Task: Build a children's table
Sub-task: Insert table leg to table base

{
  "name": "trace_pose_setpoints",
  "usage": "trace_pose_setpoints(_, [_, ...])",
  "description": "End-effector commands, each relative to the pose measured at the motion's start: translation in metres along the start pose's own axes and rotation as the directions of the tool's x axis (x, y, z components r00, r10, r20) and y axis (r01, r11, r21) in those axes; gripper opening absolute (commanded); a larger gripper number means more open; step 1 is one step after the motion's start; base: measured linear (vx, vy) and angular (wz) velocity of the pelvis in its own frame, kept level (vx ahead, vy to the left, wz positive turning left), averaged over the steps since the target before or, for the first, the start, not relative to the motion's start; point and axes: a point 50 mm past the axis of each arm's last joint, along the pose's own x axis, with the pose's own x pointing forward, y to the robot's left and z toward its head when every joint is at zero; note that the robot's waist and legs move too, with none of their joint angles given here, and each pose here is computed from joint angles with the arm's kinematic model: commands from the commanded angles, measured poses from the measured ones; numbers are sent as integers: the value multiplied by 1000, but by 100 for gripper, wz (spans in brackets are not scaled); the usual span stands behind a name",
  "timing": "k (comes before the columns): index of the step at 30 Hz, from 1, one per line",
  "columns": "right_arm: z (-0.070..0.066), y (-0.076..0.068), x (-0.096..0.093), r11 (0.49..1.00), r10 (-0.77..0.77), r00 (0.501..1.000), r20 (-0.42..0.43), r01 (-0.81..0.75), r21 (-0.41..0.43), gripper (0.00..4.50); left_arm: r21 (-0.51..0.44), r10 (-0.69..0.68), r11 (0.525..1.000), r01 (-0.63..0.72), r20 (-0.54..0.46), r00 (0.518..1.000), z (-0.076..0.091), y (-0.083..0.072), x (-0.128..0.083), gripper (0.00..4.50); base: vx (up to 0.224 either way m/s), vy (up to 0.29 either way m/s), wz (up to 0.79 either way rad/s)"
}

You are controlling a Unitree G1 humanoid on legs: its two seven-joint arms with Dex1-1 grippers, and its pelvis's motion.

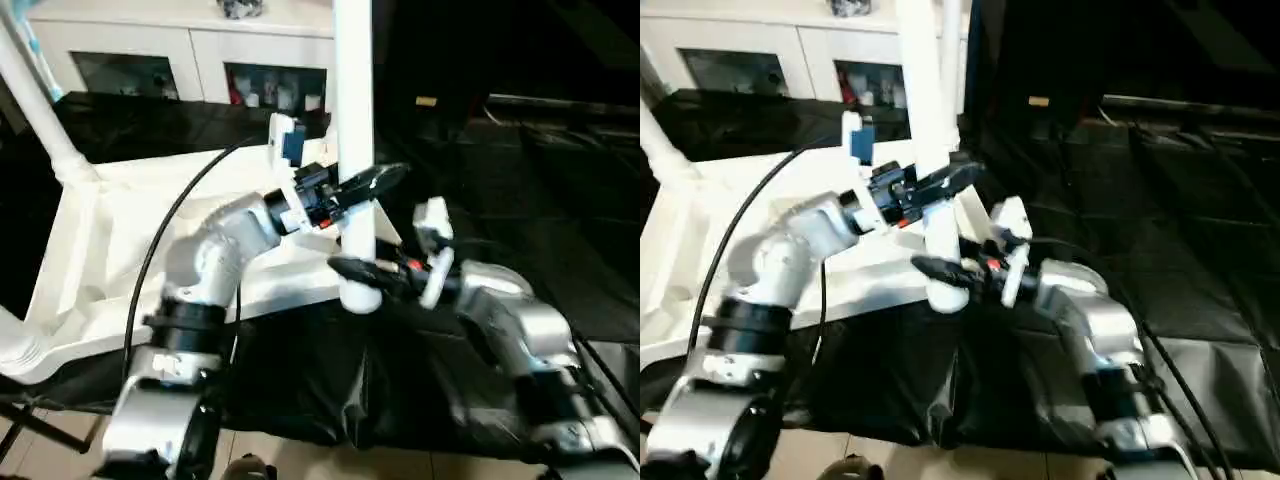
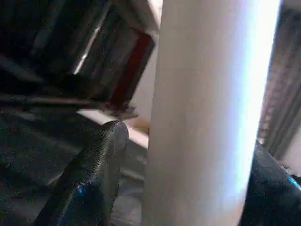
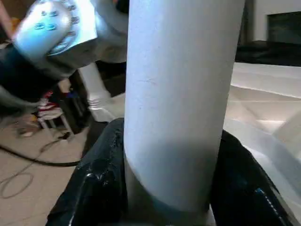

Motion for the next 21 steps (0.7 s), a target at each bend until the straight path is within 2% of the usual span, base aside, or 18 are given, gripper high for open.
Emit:
trace_pose_setpoints(1, [7, 4, 0, 999, 38, 999, 9, -38, -18, 193, 0, -46, 999, 46, 0, 999, 6, -4, 3, 300, 0, 0, 0])
trace_pose_setpoints(2, [6, 5, 0, 999, 40, 999, 8, -40, -17, 193, -3, -49, 999, 49, -5, 999, 5, -4, 3, 279, 0, 0, 0])
trace_pose_setpoints(7, [6, 6, -1, 999, 41, 999, 2, -41, -16, 193, 23, -32, 999, 32, -12, 999, 4, -4, 4, 249, 0, 0, 0])
trace_pose_setpoints(12, [7, 4, 0, 998, 3, 1000, -21, -5, -67, 193, 56, -5, 998, 5, -4, 1000, 6, -3, 5, 199, 0, 0, 0])
trace_pose_setpoints(14, [7, -1, 2, 997, -50, 998, -33, 48, -66, 263, 89, 32, 996, -32, 0, 999, 7, -3, 4, 190, 0, 0, 0])
trace_pose_setpoints(17, [10, -5, 4, 994, -92, 995, -27, 90, -63, 283, 142, 95, 985, -93, -3, 996, 7, -1, 5, 185, 0, 0, 0])
trace_pose_setpoints(18, [11, -5, 5, 992, -103, 994, -26, 101, -75, 283, 157, 116, 981, -114, -5, 993, 7, 0, 5, 185, 0, 0, 0])
trace_pose_setpoints(19, [12, -8, 6, 985, -140, 990, -24, 137, -109, 309, 172, 143, 975, -139, -11, 990, 7, 1, 6, 184, 0, 0, 0])
trace_pose_setpoints(21, [14, -13, 7, 972, -205, 979, -22, 201, -119, 310, 200, 211, 958, -203, -15, 977, 6, 5, 6, 184, 0, 0, 0])
